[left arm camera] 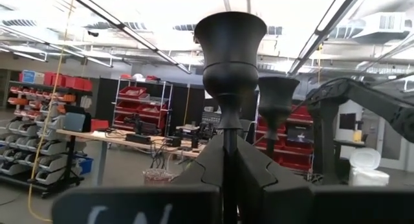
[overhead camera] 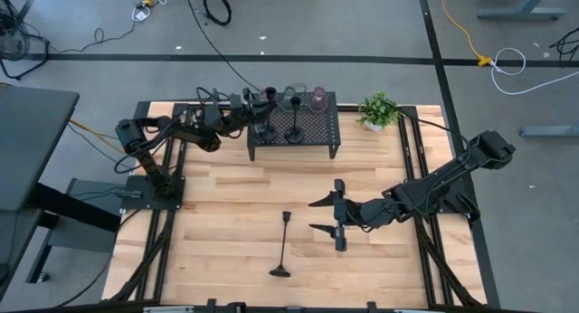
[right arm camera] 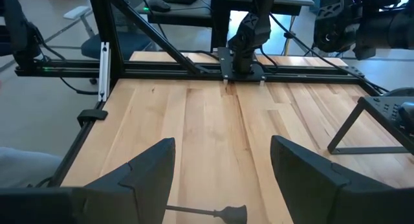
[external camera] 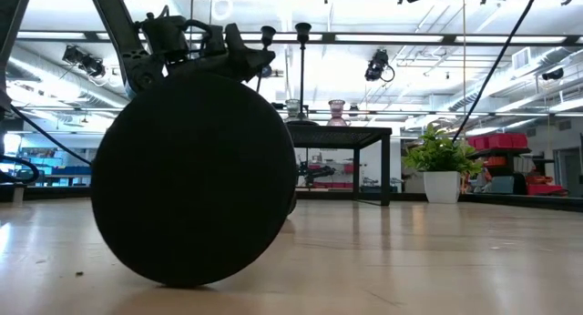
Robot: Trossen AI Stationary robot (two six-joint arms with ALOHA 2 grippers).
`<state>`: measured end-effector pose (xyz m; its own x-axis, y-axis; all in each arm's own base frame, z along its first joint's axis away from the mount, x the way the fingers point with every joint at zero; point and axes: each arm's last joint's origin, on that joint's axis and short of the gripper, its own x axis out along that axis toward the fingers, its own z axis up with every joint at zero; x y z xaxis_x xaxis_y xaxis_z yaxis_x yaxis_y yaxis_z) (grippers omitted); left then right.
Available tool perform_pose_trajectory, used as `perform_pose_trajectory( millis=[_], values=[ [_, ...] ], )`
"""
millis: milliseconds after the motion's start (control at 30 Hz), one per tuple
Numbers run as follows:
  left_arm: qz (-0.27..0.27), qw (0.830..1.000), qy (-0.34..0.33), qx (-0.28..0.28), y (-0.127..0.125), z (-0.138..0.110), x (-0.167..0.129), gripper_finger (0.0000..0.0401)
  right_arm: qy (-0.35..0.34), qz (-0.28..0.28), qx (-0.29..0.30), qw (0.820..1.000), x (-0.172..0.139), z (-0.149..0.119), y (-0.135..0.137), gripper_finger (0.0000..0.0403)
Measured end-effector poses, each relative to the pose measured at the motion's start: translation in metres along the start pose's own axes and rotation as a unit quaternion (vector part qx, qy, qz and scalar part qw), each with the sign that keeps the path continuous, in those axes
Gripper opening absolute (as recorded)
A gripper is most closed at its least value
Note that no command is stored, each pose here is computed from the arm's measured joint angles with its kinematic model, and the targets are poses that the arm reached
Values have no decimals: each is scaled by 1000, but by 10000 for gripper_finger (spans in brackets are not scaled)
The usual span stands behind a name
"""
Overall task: Pick & Place candle stick holders
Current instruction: Put the left black candle holder on the shelf, then put the black candle holder on the shelf
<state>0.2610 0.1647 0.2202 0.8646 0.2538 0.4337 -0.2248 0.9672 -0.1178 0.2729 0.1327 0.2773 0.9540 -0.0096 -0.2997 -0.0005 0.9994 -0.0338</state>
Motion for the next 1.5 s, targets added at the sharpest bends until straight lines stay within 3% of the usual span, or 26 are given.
perform_pose_trajectory(
  millis=[633, 1067, 1500],
  values=[
    [24, 999, 7, -20, 2, -2, 0, 51, 0, 0, 0, 1000, 0, 0, 0, 251],
    [26, 999, 7, -22, 2, -2, 0, 197, 3, 0, -2, 1000, 0, -1, 0, 251],
    [2, 1000, 2, -20, -2, 5, 1, 218, 7, -1, 0, 1000, 0, -2, 0, 251]
  ],
)
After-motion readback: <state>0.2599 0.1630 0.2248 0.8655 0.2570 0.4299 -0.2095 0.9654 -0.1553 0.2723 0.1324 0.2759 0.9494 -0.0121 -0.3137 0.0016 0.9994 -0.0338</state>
